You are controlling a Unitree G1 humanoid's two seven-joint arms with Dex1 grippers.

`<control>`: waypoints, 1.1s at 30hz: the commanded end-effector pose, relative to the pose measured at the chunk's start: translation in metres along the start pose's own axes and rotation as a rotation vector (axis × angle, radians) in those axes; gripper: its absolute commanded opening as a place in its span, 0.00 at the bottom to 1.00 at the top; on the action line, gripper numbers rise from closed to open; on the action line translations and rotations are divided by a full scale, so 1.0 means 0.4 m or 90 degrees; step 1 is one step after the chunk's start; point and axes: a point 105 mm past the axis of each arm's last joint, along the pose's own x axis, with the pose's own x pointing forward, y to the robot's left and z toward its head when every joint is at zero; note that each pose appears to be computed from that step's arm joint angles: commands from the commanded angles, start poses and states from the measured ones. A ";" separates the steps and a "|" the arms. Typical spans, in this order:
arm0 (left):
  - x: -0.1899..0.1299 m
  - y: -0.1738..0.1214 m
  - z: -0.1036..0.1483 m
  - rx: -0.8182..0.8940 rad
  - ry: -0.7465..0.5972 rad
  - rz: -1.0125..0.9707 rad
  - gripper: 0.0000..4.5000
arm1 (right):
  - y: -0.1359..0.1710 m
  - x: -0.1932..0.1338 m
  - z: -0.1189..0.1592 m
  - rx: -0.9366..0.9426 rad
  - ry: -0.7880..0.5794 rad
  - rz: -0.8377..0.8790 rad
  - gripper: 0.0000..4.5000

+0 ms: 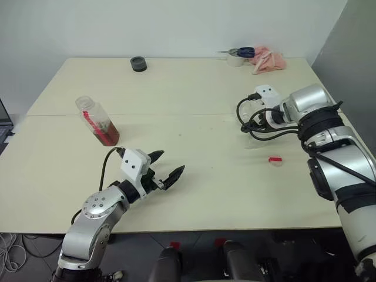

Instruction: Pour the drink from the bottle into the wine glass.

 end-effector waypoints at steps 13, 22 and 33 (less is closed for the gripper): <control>-0.020 -0.007 0.030 0.014 -0.025 0.024 1.00 | 0.004 0.028 0.017 -0.078 -0.015 -0.012 0.78; -0.016 -0.008 0.034 0.016 -0.026 0.021 1.00 | 0.007 0.026 0.033 -0.076 -0.039 -0.010 0.10; -0.050 -0.025 0.008 -0.027 -0.005 0.035 1.00 | 0.127 0.001 0.184 -0.074 -0.271 0.132 0.04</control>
